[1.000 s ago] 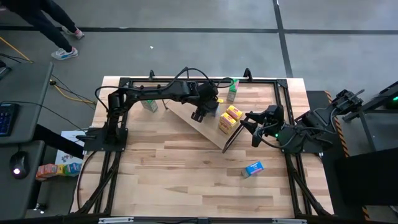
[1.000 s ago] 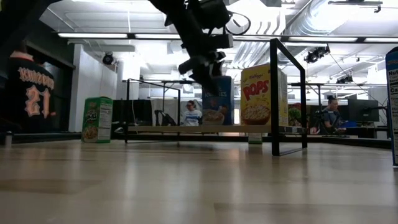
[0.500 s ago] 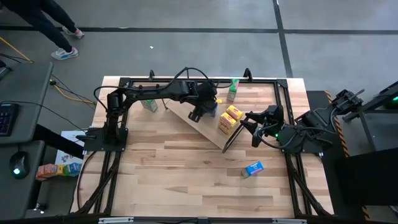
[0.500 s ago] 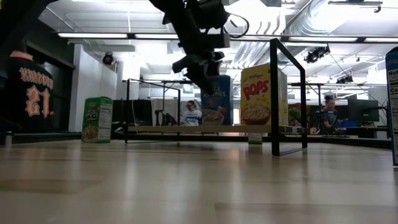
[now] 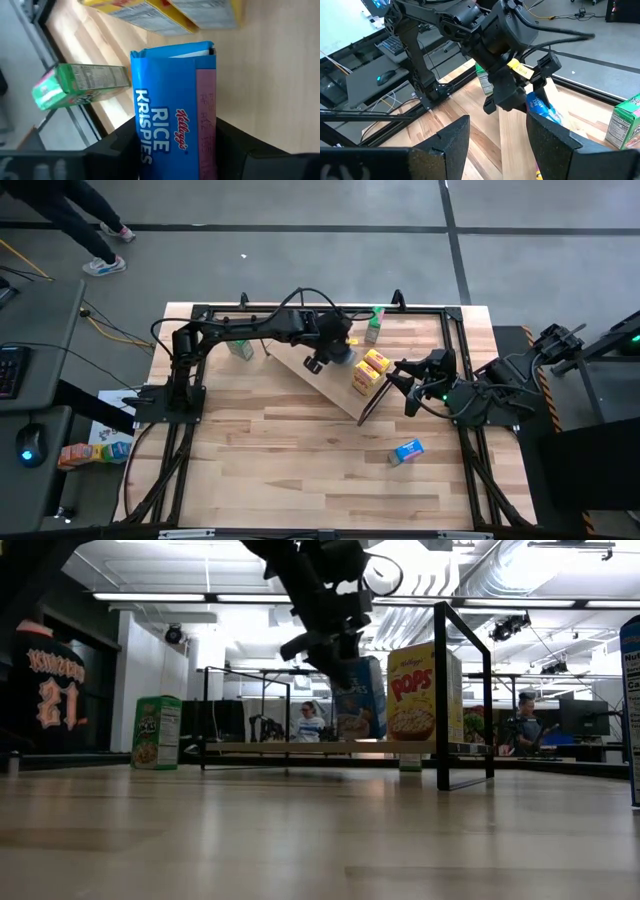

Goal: Stack cereal on shelf
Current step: Put the left blue cereal box on the shelf

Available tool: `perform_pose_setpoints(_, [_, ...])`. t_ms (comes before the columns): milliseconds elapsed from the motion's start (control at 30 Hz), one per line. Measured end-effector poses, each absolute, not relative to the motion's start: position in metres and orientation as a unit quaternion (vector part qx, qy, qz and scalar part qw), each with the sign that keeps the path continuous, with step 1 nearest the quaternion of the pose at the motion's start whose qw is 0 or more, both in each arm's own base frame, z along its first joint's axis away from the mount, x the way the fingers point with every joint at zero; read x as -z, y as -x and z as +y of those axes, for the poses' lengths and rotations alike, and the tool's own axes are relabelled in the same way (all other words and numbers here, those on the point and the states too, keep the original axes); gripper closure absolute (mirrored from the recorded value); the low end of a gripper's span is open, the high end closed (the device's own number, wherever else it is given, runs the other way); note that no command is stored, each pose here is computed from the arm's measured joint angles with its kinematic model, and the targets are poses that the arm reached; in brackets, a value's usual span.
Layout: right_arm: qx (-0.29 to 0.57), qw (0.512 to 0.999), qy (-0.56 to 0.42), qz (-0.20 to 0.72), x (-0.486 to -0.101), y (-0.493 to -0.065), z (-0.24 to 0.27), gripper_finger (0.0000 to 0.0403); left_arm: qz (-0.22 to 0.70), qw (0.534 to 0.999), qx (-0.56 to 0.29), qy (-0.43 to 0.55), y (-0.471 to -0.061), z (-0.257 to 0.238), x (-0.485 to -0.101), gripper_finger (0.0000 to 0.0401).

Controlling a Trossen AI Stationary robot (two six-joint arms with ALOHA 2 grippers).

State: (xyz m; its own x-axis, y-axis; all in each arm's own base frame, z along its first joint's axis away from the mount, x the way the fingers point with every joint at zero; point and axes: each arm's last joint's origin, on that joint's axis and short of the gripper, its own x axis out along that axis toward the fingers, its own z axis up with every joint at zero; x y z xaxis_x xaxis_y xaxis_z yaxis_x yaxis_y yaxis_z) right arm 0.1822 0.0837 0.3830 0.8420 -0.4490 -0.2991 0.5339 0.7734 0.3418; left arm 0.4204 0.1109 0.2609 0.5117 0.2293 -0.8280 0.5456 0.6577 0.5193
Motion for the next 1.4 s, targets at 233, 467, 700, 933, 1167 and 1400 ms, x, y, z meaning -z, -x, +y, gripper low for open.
perform_pose_setpoints(233, [0.262, 0.936, -0.211, 0.1, -0.3831, -0.1823, 0.0837, 0.0214, 0.482, 0.781, 0.088, -0.386, -0.4216, 0.1096, -0.2615, 0.0231])
perform_pose_setpoints(467, [0.263, 0.936, -0.21, 0.101, -0.3828, -0.1821, 0.0836, 0.0214, 0.494, 0.78, 0.104, -0.369, -0.4185, 0.1071, -0.2591, 0.0231])
perform_pose_setpoints(700, [0.263, 0.936, -0.21, 0.101, -0.3828, -0.1821, 0.0836, 0.0214, 0.482, 0.789, 0.112, -0.365, -0.4198, 0.1067, -0.2598, 0.0231])
perform_pose_setpoints(933, [0.263, 0.936, -0.211, 0.101, -0.3828, -0.1821, 0.0836, 0.0214, 0.475, 0.792, 0.109, -0.368, -0.4211, 0.107, -0.2606, 0.0231])
perform_pose_setpoints(1167, [0.259, 0.936, -0.212, 0.103, -0.3827, -0.1822, 0.0838, 0.0214, 0.479, 0.79, 0.103, -0.369, -0.4213, 0.106, -0.2607, 0.023])
perform_pose_setpoints(1400, [0.258, 0.937, -0.214, 0.104, -0.3827, -0.1823, 0.084, 0.0214, 0.488, 0.791, 0.087, -0.359, -0.4208, 0.1062, -0.2604, 0.023])
